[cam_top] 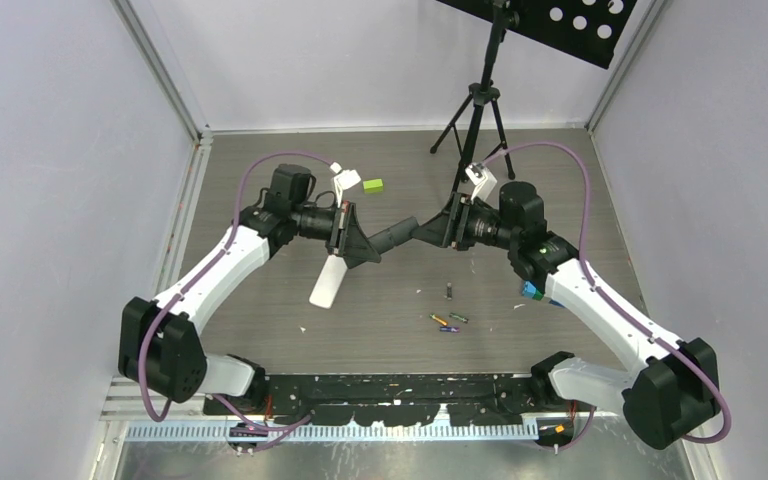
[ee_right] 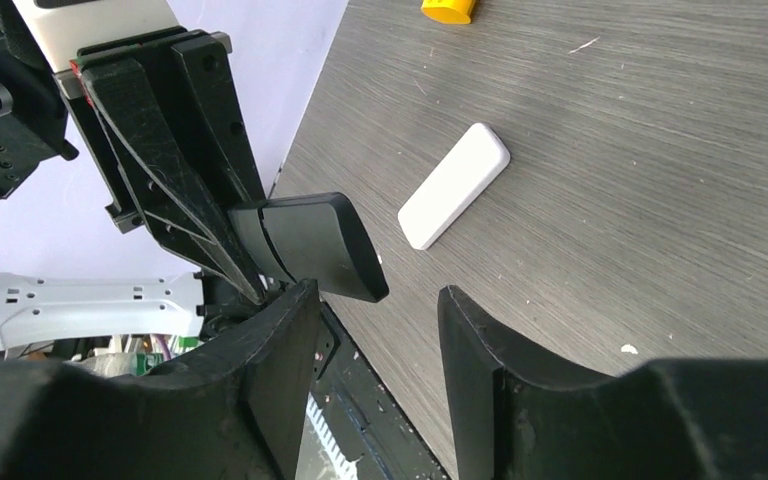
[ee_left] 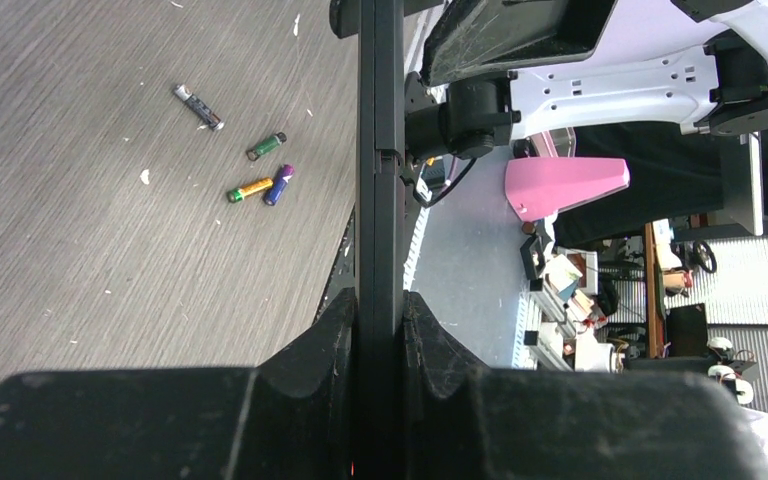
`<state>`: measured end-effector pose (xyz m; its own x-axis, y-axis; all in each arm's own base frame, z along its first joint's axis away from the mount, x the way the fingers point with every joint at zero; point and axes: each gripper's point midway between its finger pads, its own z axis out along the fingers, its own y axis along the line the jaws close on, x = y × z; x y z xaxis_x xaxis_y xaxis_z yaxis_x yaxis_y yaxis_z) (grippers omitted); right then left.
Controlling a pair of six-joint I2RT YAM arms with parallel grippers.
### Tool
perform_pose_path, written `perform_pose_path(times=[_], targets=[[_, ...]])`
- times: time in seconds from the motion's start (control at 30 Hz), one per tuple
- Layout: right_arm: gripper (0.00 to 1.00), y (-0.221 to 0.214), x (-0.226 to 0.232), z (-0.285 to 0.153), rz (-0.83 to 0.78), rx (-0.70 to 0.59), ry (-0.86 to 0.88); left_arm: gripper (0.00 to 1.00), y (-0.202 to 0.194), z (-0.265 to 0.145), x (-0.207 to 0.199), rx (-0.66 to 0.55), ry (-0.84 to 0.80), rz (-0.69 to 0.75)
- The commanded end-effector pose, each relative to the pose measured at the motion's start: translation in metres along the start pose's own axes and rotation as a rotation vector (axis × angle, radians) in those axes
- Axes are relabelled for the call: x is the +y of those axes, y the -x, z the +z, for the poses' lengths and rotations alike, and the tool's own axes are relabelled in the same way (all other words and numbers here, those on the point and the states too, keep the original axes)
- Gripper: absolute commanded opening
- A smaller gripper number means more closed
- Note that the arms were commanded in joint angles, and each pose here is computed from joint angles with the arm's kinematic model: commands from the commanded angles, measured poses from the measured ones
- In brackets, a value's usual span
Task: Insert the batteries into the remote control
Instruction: Remove the battery cover from the remote control.
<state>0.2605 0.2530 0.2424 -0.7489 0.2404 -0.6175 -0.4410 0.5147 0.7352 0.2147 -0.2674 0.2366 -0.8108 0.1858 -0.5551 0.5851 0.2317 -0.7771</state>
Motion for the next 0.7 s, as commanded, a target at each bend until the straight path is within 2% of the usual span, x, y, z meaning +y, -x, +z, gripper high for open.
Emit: perform_pose_path(times=[0.0, 0.1, 0.2, 0.43, 0.67], targets=[[0.56, 0.016, 0.019, -0.001, -0.036, -0.069, 0.084, 0.00, 0.004, -0.001, -0.005, -0.001, -0.029, 0.000], [0.60, 0.016, 0.019, 0.001, -0.027, -0.073, 0.099, 0.00, 0.003, -0.001, -0.004, 0.002, -0.026, -0.002], [0.59, 0.017, 0.018, 0.006, -0.013, -0.072, 0.108, 0.00, 0.002, -0.001, -0.004, 0.004, -0.027, -0.004], [0.37, 0.015, 0.023, 0.010, -0.005, -0.048, 0.145, 0.00, 0.002, 0.001, -0.001, 0.009, -0.025, -0.018], [0.28, 0.011, 0.016, 0.012, 0.013, -0.038, 0.130, 0.00, 0.002, 0.002, 0.002, 0.009, -0.015, -0.024]])
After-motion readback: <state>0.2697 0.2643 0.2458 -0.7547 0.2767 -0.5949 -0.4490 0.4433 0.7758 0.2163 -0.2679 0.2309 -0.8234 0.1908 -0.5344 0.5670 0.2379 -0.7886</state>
